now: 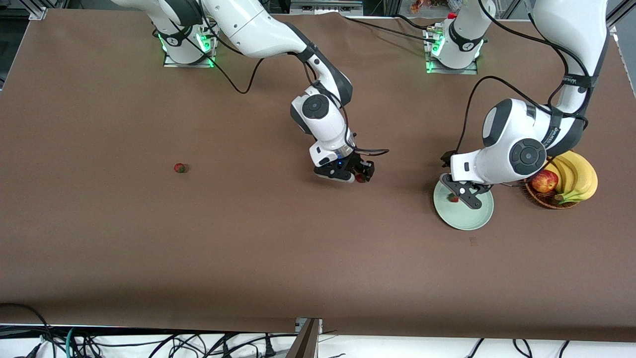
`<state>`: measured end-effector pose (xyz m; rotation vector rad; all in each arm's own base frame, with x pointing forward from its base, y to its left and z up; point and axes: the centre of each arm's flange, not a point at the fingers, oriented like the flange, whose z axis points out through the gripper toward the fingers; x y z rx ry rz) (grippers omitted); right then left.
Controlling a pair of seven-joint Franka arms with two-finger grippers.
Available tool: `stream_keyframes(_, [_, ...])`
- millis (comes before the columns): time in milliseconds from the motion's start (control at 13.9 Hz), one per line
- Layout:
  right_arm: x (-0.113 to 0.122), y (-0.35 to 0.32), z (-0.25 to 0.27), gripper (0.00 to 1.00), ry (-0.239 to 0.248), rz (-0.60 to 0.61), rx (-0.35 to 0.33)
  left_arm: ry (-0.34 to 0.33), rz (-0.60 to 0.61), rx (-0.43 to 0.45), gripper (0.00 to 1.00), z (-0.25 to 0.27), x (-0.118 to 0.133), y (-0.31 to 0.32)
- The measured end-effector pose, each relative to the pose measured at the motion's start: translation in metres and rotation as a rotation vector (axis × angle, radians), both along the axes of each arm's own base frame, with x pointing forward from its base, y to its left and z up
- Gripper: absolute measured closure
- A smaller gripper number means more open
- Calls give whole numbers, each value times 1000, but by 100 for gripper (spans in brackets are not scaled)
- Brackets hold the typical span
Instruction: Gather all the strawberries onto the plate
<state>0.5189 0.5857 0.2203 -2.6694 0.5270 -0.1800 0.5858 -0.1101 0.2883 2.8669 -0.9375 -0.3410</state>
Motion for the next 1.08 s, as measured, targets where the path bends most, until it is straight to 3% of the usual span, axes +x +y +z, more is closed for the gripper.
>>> stream_keyframes(216, [51, -61, 52, 0, 72, 94, -125, 11, 148, 23, 0, 3, -8, -32])
stream_keyframes(433, [97, -158, 87, 0, 189, 254, -271, 17, 346, 59, 0, 9, -20, -79])
stream_keyframes(649, [123, -258, 96, 0, 311, 468, -409, -21, 511, 51, 0, 6, -31, -128])
stream_keyframes(794, [132, -317, 94, 0, 372, 584, -452, -38, 575, 32, 0, -8, -39, -159])
stream_keyframes(1082, [133, -420, 65, 0, 482, 644, -479, -61, 675, -32, 0, -51, -59, -222])
